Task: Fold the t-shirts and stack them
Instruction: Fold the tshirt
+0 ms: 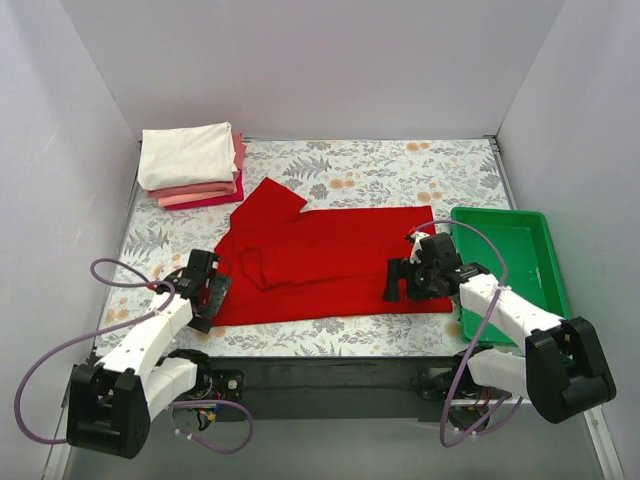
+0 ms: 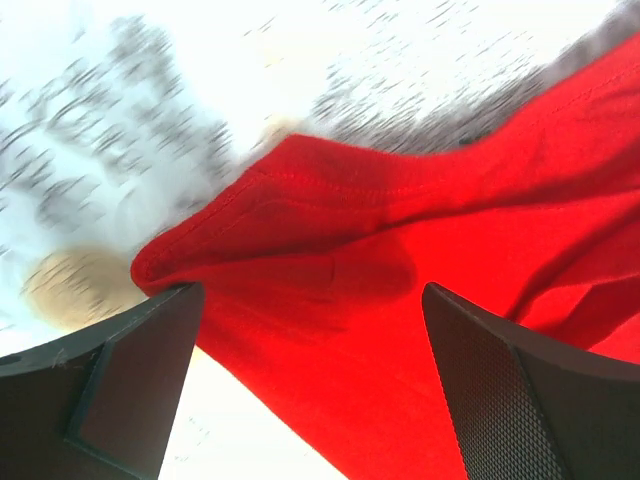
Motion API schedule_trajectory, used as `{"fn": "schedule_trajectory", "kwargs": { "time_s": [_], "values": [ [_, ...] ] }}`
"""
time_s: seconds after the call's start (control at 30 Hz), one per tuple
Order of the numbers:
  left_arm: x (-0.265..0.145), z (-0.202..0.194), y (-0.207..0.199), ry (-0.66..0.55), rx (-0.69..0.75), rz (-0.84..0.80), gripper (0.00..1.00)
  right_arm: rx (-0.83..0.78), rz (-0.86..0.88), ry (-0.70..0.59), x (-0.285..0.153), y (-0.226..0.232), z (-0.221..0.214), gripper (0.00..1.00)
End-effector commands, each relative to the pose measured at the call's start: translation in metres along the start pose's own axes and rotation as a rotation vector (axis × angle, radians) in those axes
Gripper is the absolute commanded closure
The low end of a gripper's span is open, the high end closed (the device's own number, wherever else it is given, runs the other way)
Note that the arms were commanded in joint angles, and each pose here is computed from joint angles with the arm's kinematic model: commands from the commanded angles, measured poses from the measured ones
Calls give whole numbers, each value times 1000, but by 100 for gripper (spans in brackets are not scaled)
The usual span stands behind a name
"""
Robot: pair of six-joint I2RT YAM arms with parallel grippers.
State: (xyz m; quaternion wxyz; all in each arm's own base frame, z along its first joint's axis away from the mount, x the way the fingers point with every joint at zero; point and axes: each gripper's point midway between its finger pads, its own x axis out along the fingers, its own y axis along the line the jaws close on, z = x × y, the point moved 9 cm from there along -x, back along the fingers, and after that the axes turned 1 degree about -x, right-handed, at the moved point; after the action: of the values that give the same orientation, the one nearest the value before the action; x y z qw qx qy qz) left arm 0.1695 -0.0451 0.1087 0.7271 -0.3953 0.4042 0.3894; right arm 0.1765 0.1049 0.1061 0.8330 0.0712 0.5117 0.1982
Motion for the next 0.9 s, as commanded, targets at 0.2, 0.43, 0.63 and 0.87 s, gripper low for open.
{"fn": "schedule_trajectory", "kwargs": {
  "time_s": [0.2,0.43,0.63,0.87],
  "values": [
    [-50,19,3,-58,-69,-69,9,-11,15,54,-30,7,-7,2],
    [-78,22,-44,38,118,-348,7,-34,77,-18,-43,20,8,2],
    [-69,-26,-65,193,324,-434,6,-12,65,-3,-40,17,-2,2],
    [-57,-66,-61,221,419,-338,16,7,44,16,-35,13,-7,2]
  ]
}}
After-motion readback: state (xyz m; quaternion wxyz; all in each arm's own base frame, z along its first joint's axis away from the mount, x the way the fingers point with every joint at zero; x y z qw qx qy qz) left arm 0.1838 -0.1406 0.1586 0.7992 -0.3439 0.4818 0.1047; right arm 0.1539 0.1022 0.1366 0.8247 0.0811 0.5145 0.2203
